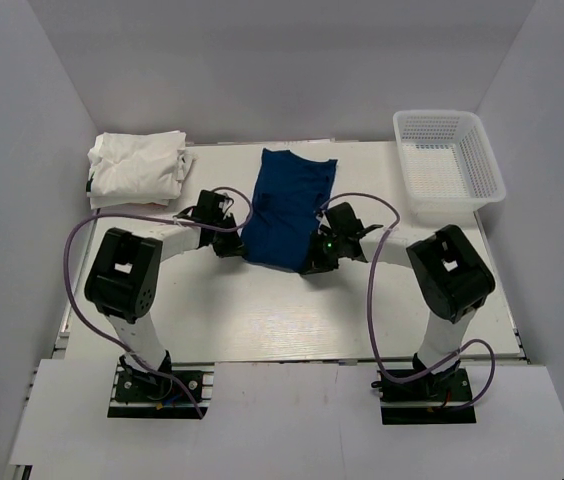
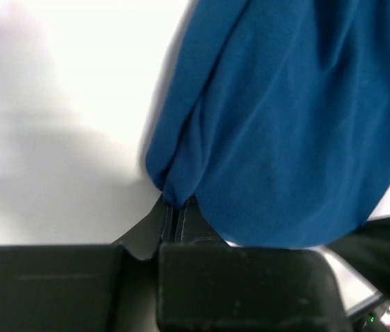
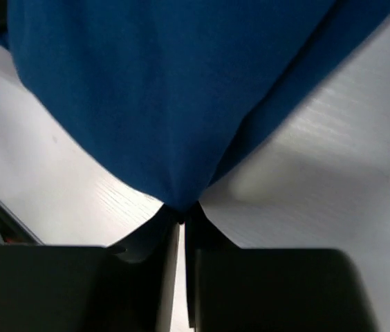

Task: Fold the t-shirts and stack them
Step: Grab one side of the 2/3 rectangular tshirt with both arms, then fold the long partially folded tshirt into a neat square

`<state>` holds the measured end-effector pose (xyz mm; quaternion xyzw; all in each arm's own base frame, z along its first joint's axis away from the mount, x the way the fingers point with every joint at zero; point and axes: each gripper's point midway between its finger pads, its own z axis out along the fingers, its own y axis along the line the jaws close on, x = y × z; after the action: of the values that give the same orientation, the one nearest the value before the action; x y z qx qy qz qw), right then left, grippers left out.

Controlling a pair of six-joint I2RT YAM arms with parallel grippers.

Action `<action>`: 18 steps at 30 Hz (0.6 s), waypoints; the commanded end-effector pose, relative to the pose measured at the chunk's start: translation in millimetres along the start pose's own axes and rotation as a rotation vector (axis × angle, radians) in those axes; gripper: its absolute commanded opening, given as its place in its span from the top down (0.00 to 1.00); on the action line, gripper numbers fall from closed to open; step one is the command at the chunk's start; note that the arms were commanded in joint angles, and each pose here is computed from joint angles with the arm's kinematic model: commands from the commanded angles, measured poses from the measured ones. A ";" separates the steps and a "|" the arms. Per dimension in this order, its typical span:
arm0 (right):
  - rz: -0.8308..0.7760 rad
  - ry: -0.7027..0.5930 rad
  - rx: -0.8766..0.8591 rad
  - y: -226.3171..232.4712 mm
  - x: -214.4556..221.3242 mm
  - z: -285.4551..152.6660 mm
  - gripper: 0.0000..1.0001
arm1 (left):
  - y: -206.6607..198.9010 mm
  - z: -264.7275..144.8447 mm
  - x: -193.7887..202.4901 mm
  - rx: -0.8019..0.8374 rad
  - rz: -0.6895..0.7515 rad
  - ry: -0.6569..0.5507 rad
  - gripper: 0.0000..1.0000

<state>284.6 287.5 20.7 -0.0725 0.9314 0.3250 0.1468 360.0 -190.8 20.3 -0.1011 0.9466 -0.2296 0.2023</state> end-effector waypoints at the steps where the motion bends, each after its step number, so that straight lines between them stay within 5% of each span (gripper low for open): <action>1: -0.019 -0.036 0.014 -1.6 3.8 -11.8 1.00 | 5.9 -23.5 27.1 -0.021 -0.006 0.046 1.00; 5: -0.085 -0.057 0.012 6.3 10.4 -39.9 1.00 | 2.7 -53.0 61.0 0.016 -0.004 0.098 1.00; 10: -0.125 0.049 0.008 8.6 68.9 -84.6 1.00 | -9.0 -107.7 105.3 0.118 -0.025 0.151 1.00; 14: -0.158 0.032 -0.103 43.6 91.6 -138.9 1.00 | -42.7 -169.0 103.1 0.275 -0.002 0.053 1.00; 18: -0.219 -0.107 -0.128 71.8 66.1 -178.6 1.00 | -57.8 -207.5 89.1 0.292 0.005 -0.019 1.00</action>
<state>168.7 237.9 152.4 -0.1617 0.8845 0.3808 0.2155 204.3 -188.6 169.5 -0.0582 0.8981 -0.3672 0.2351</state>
